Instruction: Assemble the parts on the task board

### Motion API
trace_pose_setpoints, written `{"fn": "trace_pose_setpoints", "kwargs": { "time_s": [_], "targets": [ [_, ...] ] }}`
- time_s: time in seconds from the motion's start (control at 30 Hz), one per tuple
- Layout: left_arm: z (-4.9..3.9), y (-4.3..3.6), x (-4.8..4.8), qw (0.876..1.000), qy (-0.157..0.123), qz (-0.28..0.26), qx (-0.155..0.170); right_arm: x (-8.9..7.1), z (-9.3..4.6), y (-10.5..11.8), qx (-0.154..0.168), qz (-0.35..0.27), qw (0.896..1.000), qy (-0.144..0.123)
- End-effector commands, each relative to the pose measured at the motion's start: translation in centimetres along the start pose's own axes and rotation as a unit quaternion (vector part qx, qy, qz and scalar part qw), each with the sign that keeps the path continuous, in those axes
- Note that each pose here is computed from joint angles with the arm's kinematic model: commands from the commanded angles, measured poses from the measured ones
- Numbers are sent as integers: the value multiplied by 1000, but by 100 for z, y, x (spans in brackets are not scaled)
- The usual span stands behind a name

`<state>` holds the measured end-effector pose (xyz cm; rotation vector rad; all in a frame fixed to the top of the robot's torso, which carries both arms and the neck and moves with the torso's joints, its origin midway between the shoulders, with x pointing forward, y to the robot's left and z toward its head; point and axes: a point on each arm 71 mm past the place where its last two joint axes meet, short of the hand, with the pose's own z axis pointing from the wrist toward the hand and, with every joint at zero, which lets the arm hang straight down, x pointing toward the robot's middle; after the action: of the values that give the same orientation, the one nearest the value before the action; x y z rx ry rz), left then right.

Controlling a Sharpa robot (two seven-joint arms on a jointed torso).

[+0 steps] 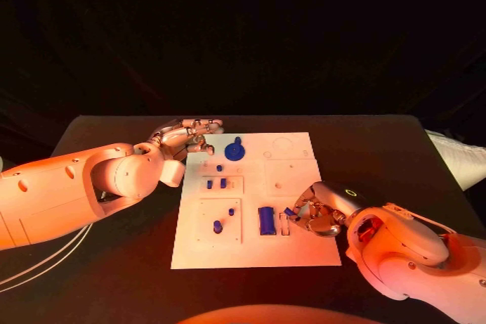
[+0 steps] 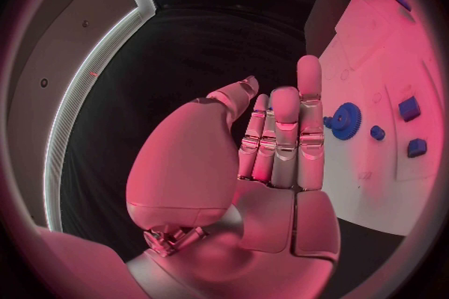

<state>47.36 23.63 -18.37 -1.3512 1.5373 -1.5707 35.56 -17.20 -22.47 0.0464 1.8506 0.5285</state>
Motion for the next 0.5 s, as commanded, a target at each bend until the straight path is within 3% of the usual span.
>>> {"fn": "trace_pose_setpoints", "kwargs": {
  "time_s": [0.03,0.5],
  "targets": [
    [-2,-6,26,1000,11,-1,2,53,22,-12,14,19,999,26],
    [-7,-5,37,1000,13,-2,1,157,90,18,18,13,998,65]
  ]
}}
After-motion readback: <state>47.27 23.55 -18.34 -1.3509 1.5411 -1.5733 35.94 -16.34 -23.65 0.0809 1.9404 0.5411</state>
